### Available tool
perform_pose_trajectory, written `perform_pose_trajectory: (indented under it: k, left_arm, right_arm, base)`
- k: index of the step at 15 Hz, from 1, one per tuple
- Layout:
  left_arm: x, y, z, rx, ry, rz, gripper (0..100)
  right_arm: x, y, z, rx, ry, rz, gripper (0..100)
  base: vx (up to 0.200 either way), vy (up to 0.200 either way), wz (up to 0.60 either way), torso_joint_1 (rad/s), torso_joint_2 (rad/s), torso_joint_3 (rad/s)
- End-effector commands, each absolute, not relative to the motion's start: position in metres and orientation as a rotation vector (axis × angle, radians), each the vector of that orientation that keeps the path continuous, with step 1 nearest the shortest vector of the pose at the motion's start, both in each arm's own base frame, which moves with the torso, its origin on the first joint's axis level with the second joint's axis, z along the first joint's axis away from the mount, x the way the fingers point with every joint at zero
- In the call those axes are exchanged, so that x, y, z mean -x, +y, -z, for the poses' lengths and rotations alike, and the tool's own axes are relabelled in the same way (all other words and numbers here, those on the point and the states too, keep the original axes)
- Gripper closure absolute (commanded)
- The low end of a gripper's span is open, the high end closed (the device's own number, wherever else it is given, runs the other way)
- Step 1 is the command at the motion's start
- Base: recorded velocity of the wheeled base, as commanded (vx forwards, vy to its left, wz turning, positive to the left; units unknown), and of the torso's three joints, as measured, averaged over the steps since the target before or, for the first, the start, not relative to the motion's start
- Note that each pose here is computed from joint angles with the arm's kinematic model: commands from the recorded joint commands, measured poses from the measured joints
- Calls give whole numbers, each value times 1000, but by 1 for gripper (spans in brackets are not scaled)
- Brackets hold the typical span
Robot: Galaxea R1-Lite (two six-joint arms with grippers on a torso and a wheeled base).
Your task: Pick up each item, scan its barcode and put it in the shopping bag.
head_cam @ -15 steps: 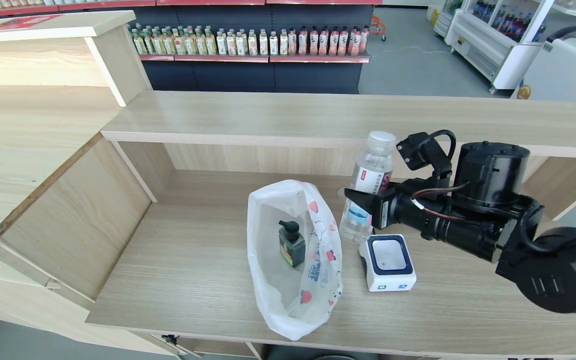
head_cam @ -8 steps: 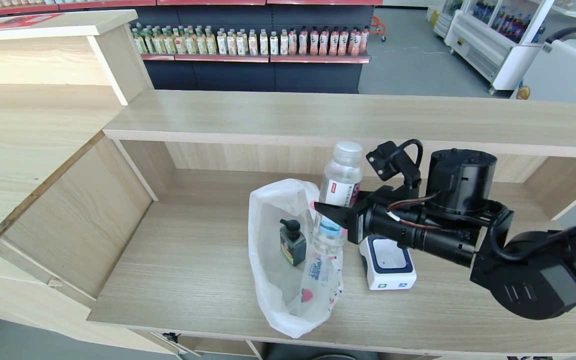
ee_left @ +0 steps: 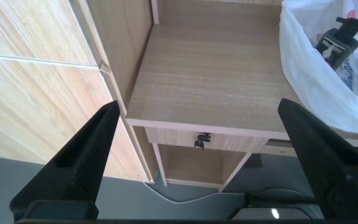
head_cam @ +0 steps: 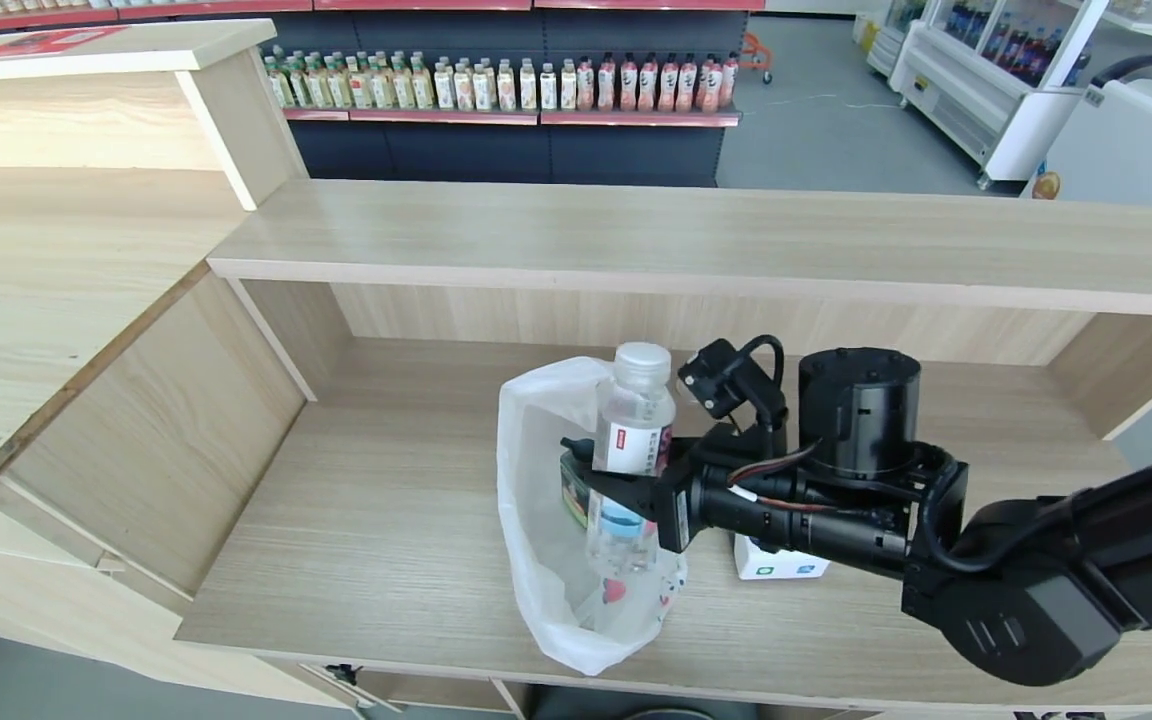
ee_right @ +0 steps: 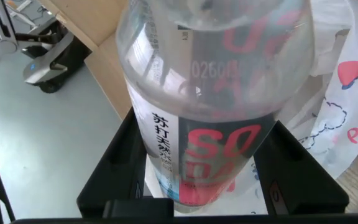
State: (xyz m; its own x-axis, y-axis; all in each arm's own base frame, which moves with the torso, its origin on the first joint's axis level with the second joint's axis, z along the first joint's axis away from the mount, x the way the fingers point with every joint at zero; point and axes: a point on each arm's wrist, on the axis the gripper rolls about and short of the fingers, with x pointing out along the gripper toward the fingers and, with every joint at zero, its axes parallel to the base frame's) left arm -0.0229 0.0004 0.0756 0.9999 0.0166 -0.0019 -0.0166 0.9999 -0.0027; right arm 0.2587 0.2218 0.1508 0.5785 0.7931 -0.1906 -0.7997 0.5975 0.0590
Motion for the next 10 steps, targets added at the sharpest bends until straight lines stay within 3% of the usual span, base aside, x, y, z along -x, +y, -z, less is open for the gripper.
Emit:
perform_pose_trajectory:
  k: [1,10]
  left_arm:
    - [23,0,-76,3,2,-17,0]
    - [23,0,-76,3,2,-17,0]
  right_arm:
    - [-261,225,-138,42,247,-933,100]
    - [-274,245,-87,87,373,-945,100]
  base:
    - [0,0,0,0,0,0]
    - [0,0,0,0,0,0]
